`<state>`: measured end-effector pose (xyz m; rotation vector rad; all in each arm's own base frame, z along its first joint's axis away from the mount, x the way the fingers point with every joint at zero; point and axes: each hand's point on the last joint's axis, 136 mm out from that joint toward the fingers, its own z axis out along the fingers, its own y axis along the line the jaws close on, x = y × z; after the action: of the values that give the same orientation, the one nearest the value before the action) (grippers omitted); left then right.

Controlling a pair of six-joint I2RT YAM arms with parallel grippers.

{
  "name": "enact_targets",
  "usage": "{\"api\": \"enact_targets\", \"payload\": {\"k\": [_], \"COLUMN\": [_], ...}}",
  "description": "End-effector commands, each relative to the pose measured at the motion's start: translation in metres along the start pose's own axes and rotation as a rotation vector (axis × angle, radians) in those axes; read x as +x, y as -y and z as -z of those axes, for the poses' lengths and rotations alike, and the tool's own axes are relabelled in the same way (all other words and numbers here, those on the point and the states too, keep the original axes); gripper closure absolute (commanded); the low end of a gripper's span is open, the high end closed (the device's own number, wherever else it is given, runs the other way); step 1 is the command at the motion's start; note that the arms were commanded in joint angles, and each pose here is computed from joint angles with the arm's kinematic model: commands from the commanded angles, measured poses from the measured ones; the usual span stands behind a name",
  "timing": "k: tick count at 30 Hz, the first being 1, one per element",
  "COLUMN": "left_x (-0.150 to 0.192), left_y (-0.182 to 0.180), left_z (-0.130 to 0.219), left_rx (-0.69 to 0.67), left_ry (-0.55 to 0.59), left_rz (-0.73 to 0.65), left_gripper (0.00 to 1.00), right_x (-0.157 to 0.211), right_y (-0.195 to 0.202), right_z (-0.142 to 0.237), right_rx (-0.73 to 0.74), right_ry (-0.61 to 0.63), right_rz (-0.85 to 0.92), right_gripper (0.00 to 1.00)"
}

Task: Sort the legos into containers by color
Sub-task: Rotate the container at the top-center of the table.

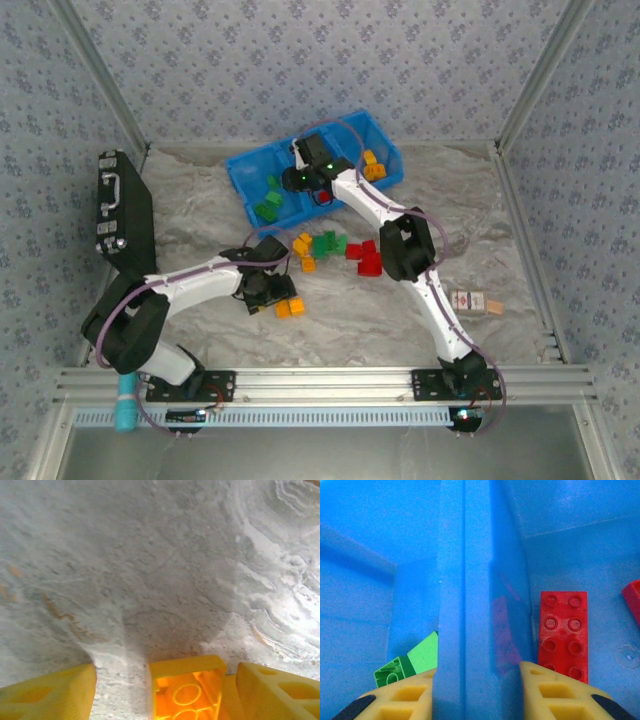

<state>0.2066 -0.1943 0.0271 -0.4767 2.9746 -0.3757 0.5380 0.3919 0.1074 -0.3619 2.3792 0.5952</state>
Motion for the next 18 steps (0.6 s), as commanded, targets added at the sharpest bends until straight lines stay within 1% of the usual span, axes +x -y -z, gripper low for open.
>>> {"api": "enact_targets", "payload": {"k": [1, 6, 10, 13, 18], "left_x": [-0.002, -0.001, -0.001, -0.005, -0.008], "left_y": [-0.013, -0.022, -0.026, -0.026, -0.019], "left_z": [0.006, 0.005, 0.003, 0.003, 0.002], "left_rx": [-0.026, -0.005, 0.016, 0.037, 0.071], "left_ry": [0.020, 0.032, 0.045, 0.062, 0.068], "left_rz": [-0.009, 0.004, 0.019, 0.030, 0.042], "left_gripper": [0.27, 0.26, 0.26, 0.26, 0.27], "right_x": [0.046, 0.032, 0.014, 0.007, 0.007], "right_y": [0.015, 0.022, 0.017, 0.014, 0.020], "right_z": [-0.005, 0.006, 0.012, 0.010, 0.006], "right_rx": [0.110, 0.200, 0.239, 0.242, 0.246], "right_ry": [-0.114, 0.011, 0.086, 0.097, 0.087], "right_rz": [-0.184, -0.364, -0.408, -0.404, -0.430], "right_gripper": [0.73, 0.75, 0.75, 0.73, 0.66]}}
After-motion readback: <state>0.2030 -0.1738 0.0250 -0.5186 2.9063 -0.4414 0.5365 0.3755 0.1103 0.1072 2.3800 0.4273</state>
